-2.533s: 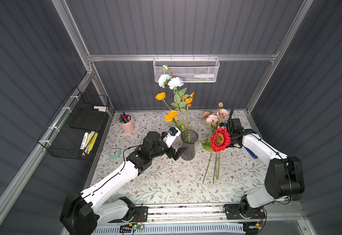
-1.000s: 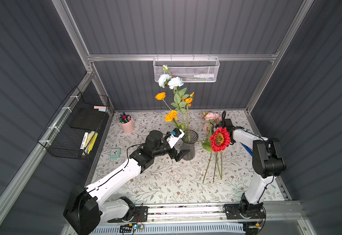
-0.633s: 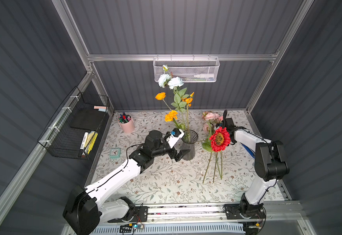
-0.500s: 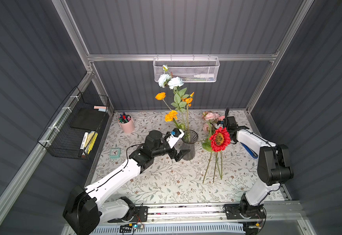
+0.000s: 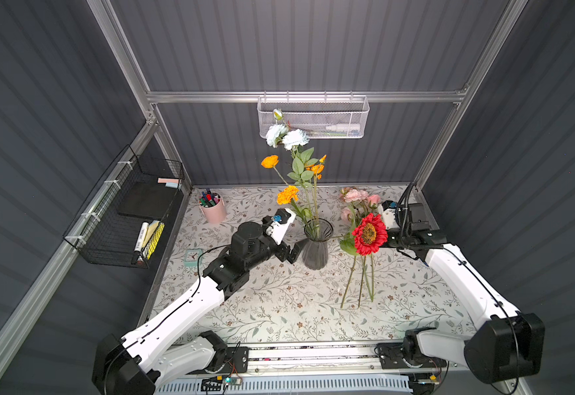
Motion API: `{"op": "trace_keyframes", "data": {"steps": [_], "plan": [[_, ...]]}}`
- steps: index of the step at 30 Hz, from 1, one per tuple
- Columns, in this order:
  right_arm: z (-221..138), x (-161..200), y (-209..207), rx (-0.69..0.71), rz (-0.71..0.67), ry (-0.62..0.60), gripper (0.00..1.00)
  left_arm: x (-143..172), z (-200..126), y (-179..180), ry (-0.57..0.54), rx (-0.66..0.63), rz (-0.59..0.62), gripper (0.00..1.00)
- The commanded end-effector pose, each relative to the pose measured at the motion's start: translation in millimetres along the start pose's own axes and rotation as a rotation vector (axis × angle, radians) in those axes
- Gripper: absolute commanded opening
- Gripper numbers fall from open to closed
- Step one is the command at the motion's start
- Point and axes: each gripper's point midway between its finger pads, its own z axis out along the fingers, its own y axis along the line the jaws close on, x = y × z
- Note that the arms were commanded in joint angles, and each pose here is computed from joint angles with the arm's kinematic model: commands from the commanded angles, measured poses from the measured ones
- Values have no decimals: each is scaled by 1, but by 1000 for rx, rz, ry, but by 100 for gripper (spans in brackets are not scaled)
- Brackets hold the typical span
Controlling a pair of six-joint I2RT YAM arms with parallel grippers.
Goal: Pick out pink flowers from the vase
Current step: Place the flower at the center of the board, then reset both arms
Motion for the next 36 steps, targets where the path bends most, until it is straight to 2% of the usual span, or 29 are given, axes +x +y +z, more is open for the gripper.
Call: {"op": "trace_keyframes", "data": {"steps": [1,4,8,10,13,15,21,25,28,31,34,36], "plan": [[-6,16,-16,27,83,-18,99,26,-18,78,73,-390,-134,99],[-5,14,-27,-38,176,-82,99,56,-29,124,101,-484,-254,99],[6,7,-51,-75,303,-120,99,66,-37,153,19,-493,-372,99],[12,1,-67,-52,342,-147,99,80,-34,166,39,-543,-385,99],[32,1,-101,76,378,-153,99,106,-27,191,59,-629,-415,99],[39,-1,-121,168,363,-169,99,120,-20,205,53,-665,-413,99],[41,-4,-142,261,232,-316,99,149,-14,230,96,-742,-310,99],[26,-1,-156,381,124,-448,99,151,-33,245,-33,-741,-307,99],[21,2,-159,408,76,-540,99,155,-40,254,-108,-737,-284,99],[27,-1,-162,413,58,-549,99,159,-35,260,-134,-720,-260,99],[38,-7,-158,371,44,-510,99,165,-23,263,-100,-695,-235,99],[42,-10,-153,332,40,-503,99,163,-27,260,-150,-694,-190,99]]}}
